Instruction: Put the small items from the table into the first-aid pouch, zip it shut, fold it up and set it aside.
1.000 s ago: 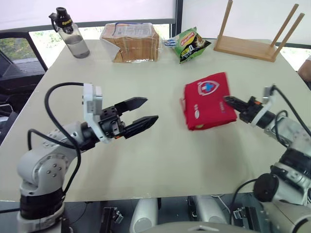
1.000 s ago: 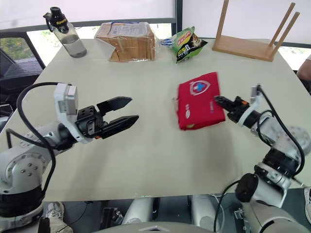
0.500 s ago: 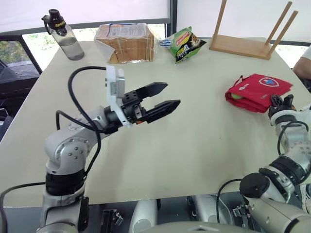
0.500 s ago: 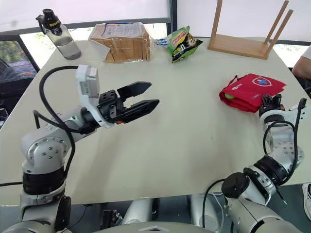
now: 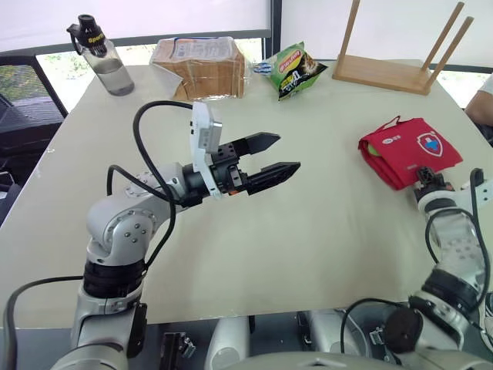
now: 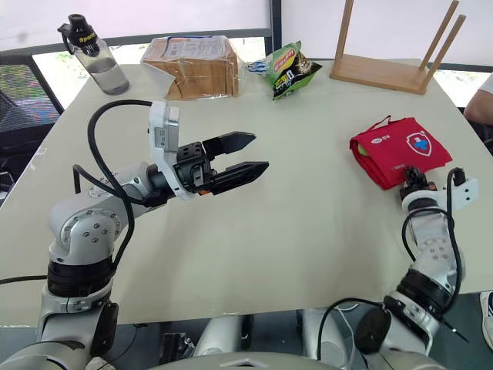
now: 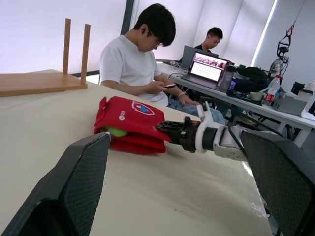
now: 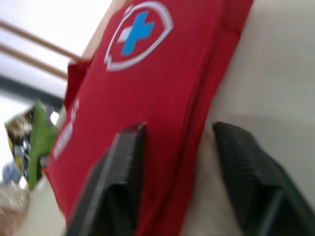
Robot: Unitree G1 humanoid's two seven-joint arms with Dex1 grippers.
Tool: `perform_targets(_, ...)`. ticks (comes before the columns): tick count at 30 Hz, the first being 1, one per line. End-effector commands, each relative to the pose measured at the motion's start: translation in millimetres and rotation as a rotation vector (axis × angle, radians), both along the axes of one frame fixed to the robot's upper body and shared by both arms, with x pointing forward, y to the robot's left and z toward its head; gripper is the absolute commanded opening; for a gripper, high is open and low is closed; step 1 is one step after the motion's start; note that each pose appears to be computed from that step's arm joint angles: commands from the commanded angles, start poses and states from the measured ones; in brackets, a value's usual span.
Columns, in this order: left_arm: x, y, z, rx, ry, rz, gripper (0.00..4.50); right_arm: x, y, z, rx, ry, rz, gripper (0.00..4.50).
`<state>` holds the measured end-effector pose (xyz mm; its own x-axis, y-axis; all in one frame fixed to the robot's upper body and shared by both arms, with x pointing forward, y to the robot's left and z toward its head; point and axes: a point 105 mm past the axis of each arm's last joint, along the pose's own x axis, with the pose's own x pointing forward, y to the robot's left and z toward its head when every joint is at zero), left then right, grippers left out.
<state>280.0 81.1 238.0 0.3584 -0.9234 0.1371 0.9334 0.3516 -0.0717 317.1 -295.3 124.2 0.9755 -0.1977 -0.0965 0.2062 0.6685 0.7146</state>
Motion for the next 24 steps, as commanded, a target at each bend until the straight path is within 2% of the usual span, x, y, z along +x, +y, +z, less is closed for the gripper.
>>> perform_targets(1,8,12,-1,-0.025,0.008,0.07,4.5,-25,18,45,-0.413,-0.059,0.198,4.12)
perform_targets(2,10,14,-3,-0.029,0.024,0.09,4.5,-30,24,44,-0.532,-0.031,0.257,4.41)
perform_targets(3,19,19,-7,-0.035,0.022,0.171,4.5,-33,32,48,-0.685,-0.035,0.33,4.41)
perform_targets(5,31,30,-17,-0.047,0.041,0.305,4.5,-36,55,68,-0.861,-0.2,0.462,4.41)
perform_targets(8,31,43,-27,-0.023,0.029,0.371,4.5,-37,87,76,-1.033,-0.318,0.69,4.41)
perform_targets(12,14,61,-42,0.047,0.026,0.35,4.5,-41,118,74,-1.115,-0.42,0.958,4.41)
perform_targets(15,0,83,-55,0.116,0.062,0.354,4.5,-50,112,60,-1.125,-0.385,1.073,4.41)
perform_targets(21,-29,121,-75,0.212,0.134,0.372,4.5,-79,76,44,-1.133,-0.259,1.1,4.41)
perform_targets(24,-38,131,-80,0.241,0.168,0.357,4.5,-85,73,42,-1.116,-0.247,1.074,4.41)
